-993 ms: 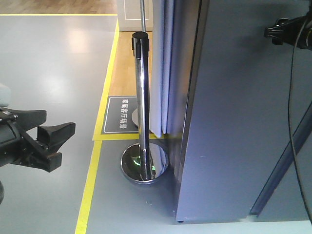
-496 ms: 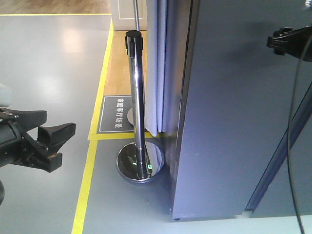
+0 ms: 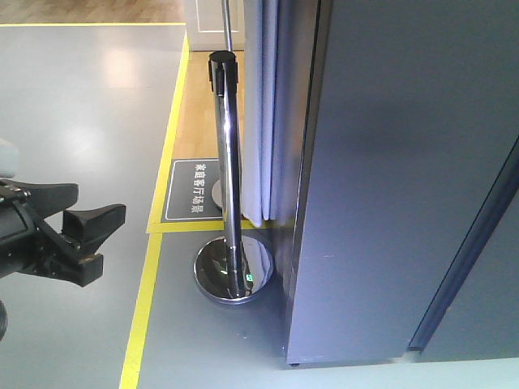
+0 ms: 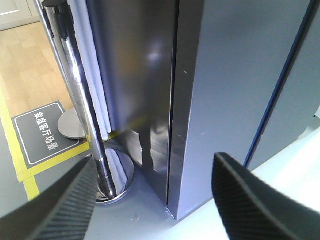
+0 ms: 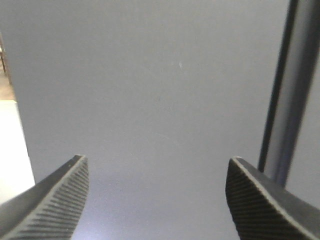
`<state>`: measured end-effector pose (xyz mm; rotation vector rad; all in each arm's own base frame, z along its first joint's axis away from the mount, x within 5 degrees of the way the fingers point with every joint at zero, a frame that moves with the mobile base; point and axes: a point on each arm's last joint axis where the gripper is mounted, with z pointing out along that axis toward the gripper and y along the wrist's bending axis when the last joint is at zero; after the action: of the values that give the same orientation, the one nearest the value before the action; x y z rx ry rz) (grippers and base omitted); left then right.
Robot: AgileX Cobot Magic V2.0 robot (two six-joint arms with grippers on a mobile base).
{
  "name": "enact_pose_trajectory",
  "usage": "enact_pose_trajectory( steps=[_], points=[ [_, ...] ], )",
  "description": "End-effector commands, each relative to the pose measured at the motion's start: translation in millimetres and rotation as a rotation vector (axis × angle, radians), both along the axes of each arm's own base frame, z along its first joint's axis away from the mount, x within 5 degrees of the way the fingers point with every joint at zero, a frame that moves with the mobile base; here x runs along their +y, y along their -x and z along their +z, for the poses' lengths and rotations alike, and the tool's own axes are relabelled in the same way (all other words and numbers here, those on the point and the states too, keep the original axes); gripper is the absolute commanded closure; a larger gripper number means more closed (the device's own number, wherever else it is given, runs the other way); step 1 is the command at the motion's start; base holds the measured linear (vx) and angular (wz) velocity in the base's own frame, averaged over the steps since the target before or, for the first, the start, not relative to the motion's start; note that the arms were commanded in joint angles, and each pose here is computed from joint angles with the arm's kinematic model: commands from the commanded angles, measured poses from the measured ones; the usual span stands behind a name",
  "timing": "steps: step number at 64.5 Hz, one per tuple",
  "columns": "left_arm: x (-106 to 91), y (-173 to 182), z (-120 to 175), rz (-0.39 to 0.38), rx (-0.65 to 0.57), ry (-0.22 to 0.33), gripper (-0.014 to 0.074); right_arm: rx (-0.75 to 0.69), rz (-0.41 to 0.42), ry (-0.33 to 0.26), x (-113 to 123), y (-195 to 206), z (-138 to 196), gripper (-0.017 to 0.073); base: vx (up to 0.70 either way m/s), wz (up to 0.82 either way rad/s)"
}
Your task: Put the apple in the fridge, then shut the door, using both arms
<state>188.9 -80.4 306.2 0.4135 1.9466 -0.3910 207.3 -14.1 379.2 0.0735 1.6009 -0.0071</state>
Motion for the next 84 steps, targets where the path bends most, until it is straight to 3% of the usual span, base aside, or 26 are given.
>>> enact_pose_trajectory(
  steps=[1,23,38,42,45,50,53,64,75,84],
  points=[
    [2.6,-2,14,0.04,-0.061,0.039,0.0129,-0.052,0.021,0.018,2,9,9,0.0012,0.0,0.0],
    [2.7,-2,14,0.042,-0.064,0.037,0.0129,-0.035,-0.009,-0.013,0,11,7,0.0012,0.0,0.0],
    [7.5,-11,17,0.124,-0.127,0.044,0.0153,-0.068,-0.006,-0.024,1,18,13,0.0027,0.0,0.0],
    [9.6,-13,20,0.154,-0.149,0.057,0.0233,-0.072,-0.005,-0.013,1,20,14,0.0095,0.0,0.0],
    [10.6,-13,21,0.171,-0.153,0.079,0.0361,-0.07,-0.006,-0.011,1,20,14,0.0181,0.0,0.0],
    [11.7,-14,22,0.195,-0.153,0.112,0.0601,-0.065,0.015,-0.006,5,19,14,0.0444,0.0,0.0],
    [12.8,-14,23,0.208,-0.164,0.118,0.0602,-0.063,0.038,-0.004,10,19,13,0.0578,0.0,0.0],
    [17.5,-4,35,0.219,-0.228,0.137,0.0601,-0.045,0.079,0.008,22,24,13,0.0568,0.0,0.0],
    [32.2,36,52,0.216,-0.381,0.15,0.06,-0.018,0.076,0.059,26,54,2,0.0566,0.0,0.0],
    [46.1,73,43,0.225,-0.477,0.153,0.06,-0.035,0.159,0.022,32,84,-23,0.0564,0.0,0.0]
  ],
)
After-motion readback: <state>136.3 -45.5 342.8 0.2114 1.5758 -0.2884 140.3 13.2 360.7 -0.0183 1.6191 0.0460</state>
